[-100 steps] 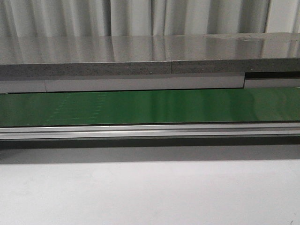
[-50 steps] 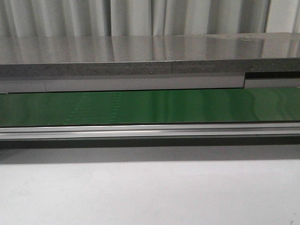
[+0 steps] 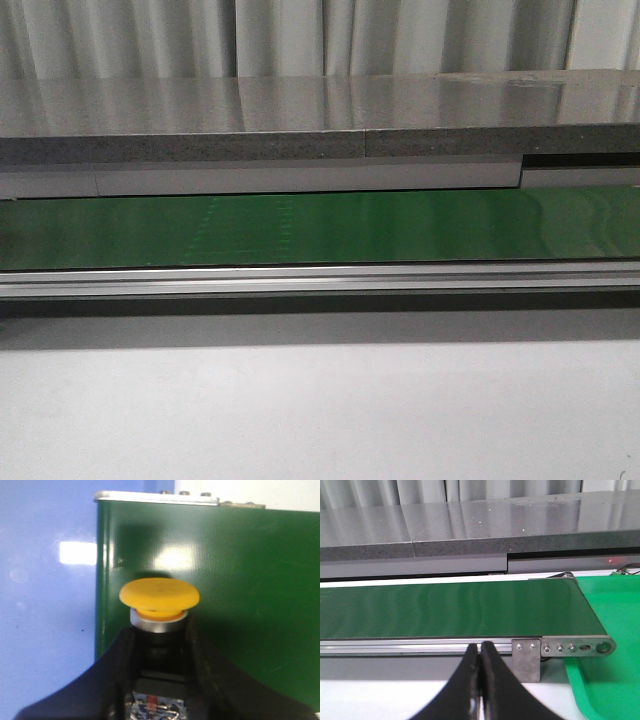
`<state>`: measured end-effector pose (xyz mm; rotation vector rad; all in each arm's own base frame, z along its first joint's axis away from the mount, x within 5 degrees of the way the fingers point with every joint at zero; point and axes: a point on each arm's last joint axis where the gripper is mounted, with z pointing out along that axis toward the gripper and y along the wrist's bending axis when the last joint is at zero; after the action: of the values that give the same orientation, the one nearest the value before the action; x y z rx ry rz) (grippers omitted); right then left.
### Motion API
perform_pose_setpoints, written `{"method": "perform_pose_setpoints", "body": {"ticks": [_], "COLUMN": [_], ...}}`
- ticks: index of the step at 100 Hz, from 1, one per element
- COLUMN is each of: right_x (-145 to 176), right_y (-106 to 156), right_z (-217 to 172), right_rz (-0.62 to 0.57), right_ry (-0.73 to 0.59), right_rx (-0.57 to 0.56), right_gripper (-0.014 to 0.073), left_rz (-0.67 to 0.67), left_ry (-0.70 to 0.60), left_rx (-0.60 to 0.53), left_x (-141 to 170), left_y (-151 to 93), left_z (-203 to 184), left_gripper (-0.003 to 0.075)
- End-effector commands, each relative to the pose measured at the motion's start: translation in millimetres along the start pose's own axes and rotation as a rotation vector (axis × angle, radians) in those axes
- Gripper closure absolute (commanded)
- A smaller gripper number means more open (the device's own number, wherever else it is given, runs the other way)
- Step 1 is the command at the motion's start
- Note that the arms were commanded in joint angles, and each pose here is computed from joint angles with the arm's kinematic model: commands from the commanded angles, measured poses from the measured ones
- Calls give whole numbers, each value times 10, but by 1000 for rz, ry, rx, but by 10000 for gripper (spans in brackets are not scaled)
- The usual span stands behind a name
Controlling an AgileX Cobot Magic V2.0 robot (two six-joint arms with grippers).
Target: Move button from left to right
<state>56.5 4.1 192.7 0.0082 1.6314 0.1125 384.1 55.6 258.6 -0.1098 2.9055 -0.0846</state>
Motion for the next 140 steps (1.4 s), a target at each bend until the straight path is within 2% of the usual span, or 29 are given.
{"method": "perform_pose_setpoints", "body": {"ticks": [1,8,15,20,37,46,62,75,101,122,140], "right_x": [-138,-138,-138,-138,-138,-138,-138,-138,-138,-138,-138], "right_y": [7,7,7,7,7,7,7,7,7,7,7], "right_z": [-29,-29,-29,-29,-29,-29,-29,-29,-29,-29,-29], "right_rz": [0,0,0,0,0,0,0,0,0,0,0], "right_ry": [-122,-122,-122,-122,-122,-122,-122,-122,-122,-122,-122], "right_rx": [-6,-6,-6,-6,-6,-6,-6,-6,-6,-6,-6], "right_gripper": [664,664,664,664,664,664,664,664,664,664,664], "left_rz": [21,28,28,27,27,28,24,18,51,118,197], "left_ry": [-88,-88,-88,-87,-87,-81,-63,-100,-360,-606,-844], "left_rx": [7,9,9,9,9,9,20,44,49,62,86], "left_x": [-49,-49,-49,-50,-50,-45,-26,-8,77,468,1064], "left_y": [-96,-115,-115,-115,-115,-115,-126,-166,-281,-552,-740], "left_z": [-244,-242,-242,-236,-236,-236,-244,-371,-939,-1300,-1518], "left_gripper": [738,709,634,559,226,136,133,133,133,133,133]}}
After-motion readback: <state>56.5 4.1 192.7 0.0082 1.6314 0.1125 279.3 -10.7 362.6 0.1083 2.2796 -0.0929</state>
